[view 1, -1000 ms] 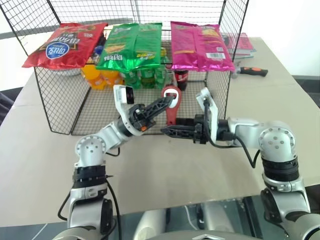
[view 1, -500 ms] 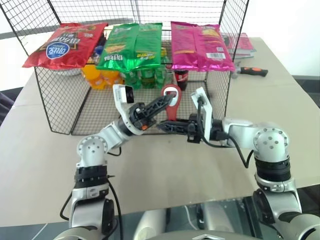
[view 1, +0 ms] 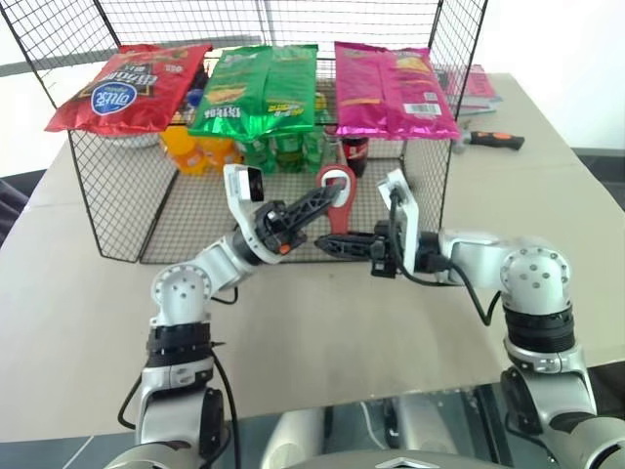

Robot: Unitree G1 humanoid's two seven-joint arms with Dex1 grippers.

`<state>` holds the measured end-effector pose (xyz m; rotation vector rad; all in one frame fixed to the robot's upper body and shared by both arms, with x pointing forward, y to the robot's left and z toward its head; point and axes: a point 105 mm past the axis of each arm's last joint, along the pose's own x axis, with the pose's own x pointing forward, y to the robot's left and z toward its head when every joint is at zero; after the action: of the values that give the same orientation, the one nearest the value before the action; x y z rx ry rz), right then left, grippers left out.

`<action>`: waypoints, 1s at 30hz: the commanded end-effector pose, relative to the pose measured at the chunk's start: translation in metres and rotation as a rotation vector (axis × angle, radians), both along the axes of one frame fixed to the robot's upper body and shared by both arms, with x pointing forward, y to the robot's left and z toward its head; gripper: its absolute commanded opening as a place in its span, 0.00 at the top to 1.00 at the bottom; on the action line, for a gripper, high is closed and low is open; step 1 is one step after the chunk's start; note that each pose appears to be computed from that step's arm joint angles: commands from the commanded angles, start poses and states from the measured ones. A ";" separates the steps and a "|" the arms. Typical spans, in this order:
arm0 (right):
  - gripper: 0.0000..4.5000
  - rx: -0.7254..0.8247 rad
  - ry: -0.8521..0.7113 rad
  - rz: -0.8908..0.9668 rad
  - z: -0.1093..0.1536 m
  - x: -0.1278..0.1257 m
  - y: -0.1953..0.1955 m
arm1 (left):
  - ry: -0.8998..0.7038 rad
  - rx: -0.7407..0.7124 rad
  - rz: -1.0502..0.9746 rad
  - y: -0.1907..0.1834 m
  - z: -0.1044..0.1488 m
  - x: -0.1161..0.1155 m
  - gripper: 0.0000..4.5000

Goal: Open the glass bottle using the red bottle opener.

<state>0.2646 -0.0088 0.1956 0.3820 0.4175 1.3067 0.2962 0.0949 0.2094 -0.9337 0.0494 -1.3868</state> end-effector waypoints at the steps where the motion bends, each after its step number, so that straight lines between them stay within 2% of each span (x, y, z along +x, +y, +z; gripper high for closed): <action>1: 1.00 0.037 -0.058 -0.045 0.013 0.002 -0.016 | -0.029 -0.016 0.052 0.013 0.005 0.001 1.00; 9: 1.00 0.046 -0.063 -0.049 0.013 0.002 -0.019 | -0.033 -0.025 0.076 0.015 0.005 0.006 1.00; 10: 1.00 0.045 -0.064 -0.045 0.013 0.001 -0.019 | -0.034 -0.024 0.070 0.015 0.005 0.006 0.84; 14: 1.00 0.028 -0.073 -0.012 0.009 -0.007 -0.020 | -0.039 -0.041 0.106 0.020 0.007 0.009 0.46; 18: 1.00 -0.009 -0.095 -0.032 0.003 -0.011 -0.036 | -0.054 -0.041 0.134 0.025 0.005 0.005 0.46; 21: 1.00 -0.067 -0.199 -0.116 0.001 -0.007 -0.055 | -0.081 -0.004 0.167 0.025 0.002 -0.003 0.46; 25: 1.00 -0.124 -0.491 -0.325 0.011 0.013 -0.081 | -0.192 0.143 0.407 0.024 0.001 0.006 0.46; 27: 1.00 -0.150 -0.673 -0.444 0.018 0.023 -0.091 | -0.284 0.230 0.588 0.031 -0.004 0.016 0.46; 30: 1.00 -0.163 -0.830 -0.561 0.024 0.027 -0.099 | -0.421 0.335 0.774 0.037 -0.007 0.024 0.46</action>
<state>0.2944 -0.1074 0.2018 -0.1040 -0.1349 0.8166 0.3196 0.1297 0.1897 -0.4353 -0.2446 -0.8445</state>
